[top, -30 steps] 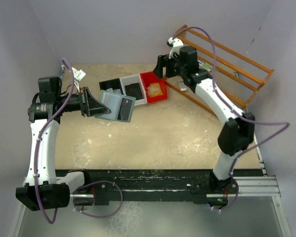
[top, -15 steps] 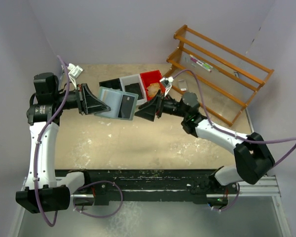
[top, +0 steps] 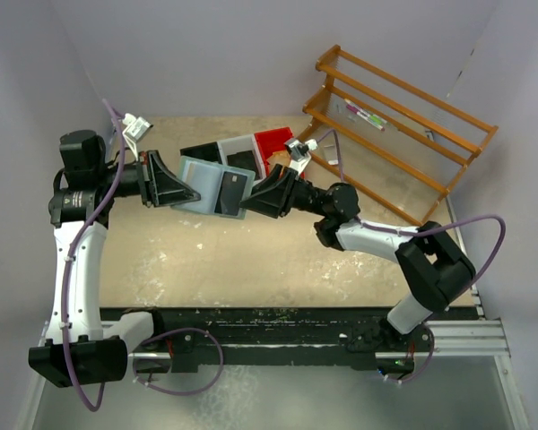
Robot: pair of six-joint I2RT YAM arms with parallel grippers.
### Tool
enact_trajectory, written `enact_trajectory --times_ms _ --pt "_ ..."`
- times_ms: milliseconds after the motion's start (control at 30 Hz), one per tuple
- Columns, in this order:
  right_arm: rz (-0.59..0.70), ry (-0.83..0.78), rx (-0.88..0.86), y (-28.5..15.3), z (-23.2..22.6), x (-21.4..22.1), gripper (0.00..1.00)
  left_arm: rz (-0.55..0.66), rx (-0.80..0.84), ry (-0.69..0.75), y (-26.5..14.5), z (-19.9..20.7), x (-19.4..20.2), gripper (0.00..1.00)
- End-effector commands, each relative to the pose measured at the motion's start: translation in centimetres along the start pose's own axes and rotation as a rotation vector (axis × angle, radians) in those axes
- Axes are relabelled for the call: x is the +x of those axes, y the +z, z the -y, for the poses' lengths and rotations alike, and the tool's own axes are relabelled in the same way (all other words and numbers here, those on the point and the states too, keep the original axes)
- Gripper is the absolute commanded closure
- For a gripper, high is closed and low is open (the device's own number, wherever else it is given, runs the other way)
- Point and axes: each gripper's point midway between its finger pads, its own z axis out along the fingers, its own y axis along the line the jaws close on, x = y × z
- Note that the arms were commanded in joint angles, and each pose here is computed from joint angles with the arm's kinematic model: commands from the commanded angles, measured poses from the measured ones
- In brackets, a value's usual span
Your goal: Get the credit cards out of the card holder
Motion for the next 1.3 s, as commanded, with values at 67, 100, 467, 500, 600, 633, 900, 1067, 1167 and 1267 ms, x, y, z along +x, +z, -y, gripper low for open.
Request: enact_trajectory --times_ms 67,100,467,500,600,633,900,1067,1167,1267 --pt "0.041 -0.069 -0.157 0.6 -4.4 -1.5 0.8 -0.007 0.033 0.034 -0.1 0.5 0.3 1.0" --pt "0.036 -0.068 -0.163 0.5 -4.6 -1.3 0.85 -0.006 0.029 0.033 -0.1 0.5 0.3 1.0" --pt "-0.033 -0.008 -0.137 0.2 -3.7 0.0 1.0 0.057 -0.551 0.099 -2.6 -9.2 -1.6 0.49" --pt "-0.041 -0.005 -0.105 0.3 -3.0 0.1 1.0 0.066 -0.614 0.128 -3.3 -9.6 -2.0 0.44" --pt "-0.057 -0.021 0.019 0.5 -0.7 0.2 1.0 0.093 -0.676 0.224 -4.2 -8.9 -3.1 0.31" --pt "-0.049 -0.031 0.072 0.6 0.1 -0.1 1.0 0.105 -0.68 0.259 -4.3 -8.3 -3.5 0.28" --pt "-0.048 -0.049 0.238 0.6 2.8 -0.6 1.0 0.133 -0.61 0.381 -3.9 -4.9 -4.1 0.28" --pt "-0.039 -0.041 0.265 0.9 3.3 -0.6 1.0 0.087 -0.422 0.331 -2.1 -3.2 -2.3 0.34" --pt "-0.044 -0.04 0.254 1.3 3.3 -0.5 1.0 0.056 -0.263 0.244 -0.9 -2.1 -0.9 0.35" --pt "-0.054 -0.034 0.205 1.8 2.6 -0.3 1.0 0.033 -0.166 0.152 -0.3 -2.2 0.3 0.36"
